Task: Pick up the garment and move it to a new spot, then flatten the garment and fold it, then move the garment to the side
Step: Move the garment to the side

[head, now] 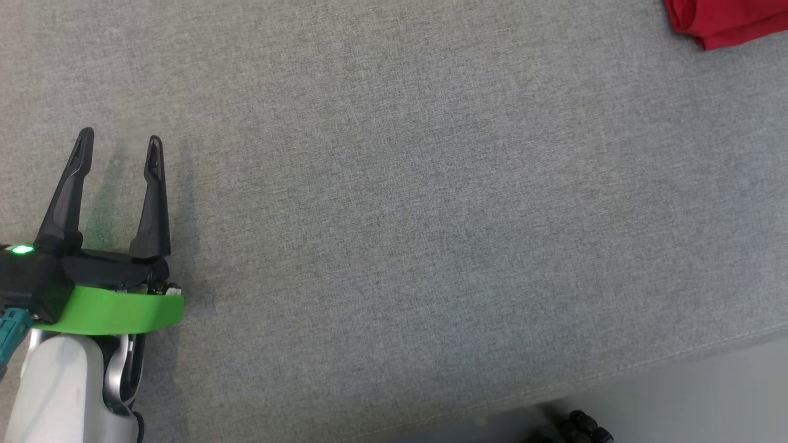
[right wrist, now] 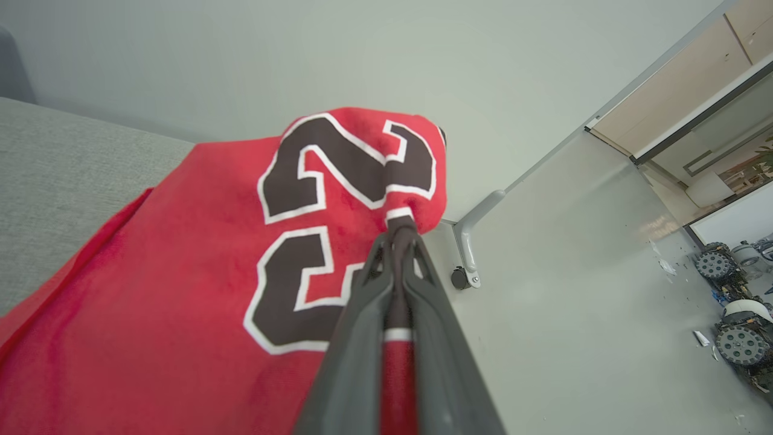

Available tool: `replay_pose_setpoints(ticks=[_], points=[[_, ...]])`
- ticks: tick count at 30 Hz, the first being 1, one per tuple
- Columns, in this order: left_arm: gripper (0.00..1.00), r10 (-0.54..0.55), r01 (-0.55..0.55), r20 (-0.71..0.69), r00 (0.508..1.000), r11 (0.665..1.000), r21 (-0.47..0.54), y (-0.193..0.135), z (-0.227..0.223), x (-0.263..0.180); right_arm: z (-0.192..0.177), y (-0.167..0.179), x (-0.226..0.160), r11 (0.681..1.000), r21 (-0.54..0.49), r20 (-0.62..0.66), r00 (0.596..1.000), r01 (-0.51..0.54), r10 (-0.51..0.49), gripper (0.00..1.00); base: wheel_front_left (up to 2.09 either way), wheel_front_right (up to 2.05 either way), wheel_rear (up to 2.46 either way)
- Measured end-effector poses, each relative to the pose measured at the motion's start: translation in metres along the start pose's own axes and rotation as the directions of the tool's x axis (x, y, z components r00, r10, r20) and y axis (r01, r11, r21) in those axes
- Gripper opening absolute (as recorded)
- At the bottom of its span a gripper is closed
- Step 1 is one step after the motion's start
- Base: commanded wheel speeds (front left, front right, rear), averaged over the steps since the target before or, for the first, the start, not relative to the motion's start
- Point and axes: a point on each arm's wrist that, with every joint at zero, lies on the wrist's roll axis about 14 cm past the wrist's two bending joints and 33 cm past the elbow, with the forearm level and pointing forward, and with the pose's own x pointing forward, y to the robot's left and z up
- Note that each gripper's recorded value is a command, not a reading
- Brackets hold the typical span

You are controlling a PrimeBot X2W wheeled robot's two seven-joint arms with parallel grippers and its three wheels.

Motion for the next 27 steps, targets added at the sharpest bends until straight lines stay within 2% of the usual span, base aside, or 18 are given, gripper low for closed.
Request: replay_pose_setpoints(ticks=[3,4,5,6,11,15,21,27], points=[[1.00,0.001,-0.001,-0.003,1.000,1.000,0.001,0.001,-0.001,-0.001,0.003,0.003,0.007,1.000,-0.015,-0.011,1.000,0.001,-0.001,0.00,0.00,0.00,0.00],[1.00,0.003,-0.003,-0.004,1.000,1.000,0.002,0.002,-0.001,-0.002,0.004,0.003,0.009,1.000,-0.027,-0.016,1.000,0.002,-0.003,0.08,0.00,0.00,0.00],[1.00,0.005,-0.005,-0.005,1.000,1.000,0.004,0.003,-0.001,-0.003,0.005,0.002,0.010,0.999,-0.047,-0.019,1.000,0.004,-0.005,0.82,0.00,0.00,0.00],[1.00,0.009,-0.009,-0.005,1.000,1.000,0.005,0.004,0.000,-0.004,0.006,0.001,0.012,0.998,-0.061,-0.026,1.000,0.010,-0.011,1.00,0.00,0.00,0.00],[1.00,0.025,-0.025,0.000,1.000,1.000,0.002,0.006,0.004,-0.007,0.023,-0.008,0.014,0.997,-0.062,0.034,0.999,0.041,-0.039,1.00,0.00,0.00,0.00],[1.00,0.034,-0.034,0.005,0.999,0.999,-0.005,0.004,0.008,-0.010,0.041,0.001,0.010,0.999,-0.049,0.105,0.994,0.023,-0.018,1.00,0.00,0.00,0.00],[1.00,0.074,-0.074,-0.003,0.997,0.997,-0.025,0.004,0.015,-0.027,0.068,0.036,-0.011,0.998,-0.009,0.248,0.967,-0.056,0.056,1.00,0.00,0.00,0.00],[1.00,0.141,-0.142,-0.009,0.990,0.990,-0.019,0.010,0.027,-0.060,0.091,0.079,-0.051,0.984,0.066,0.357,0.924,-0.167,0.133,1.00,0.00,0.00,0.00]])
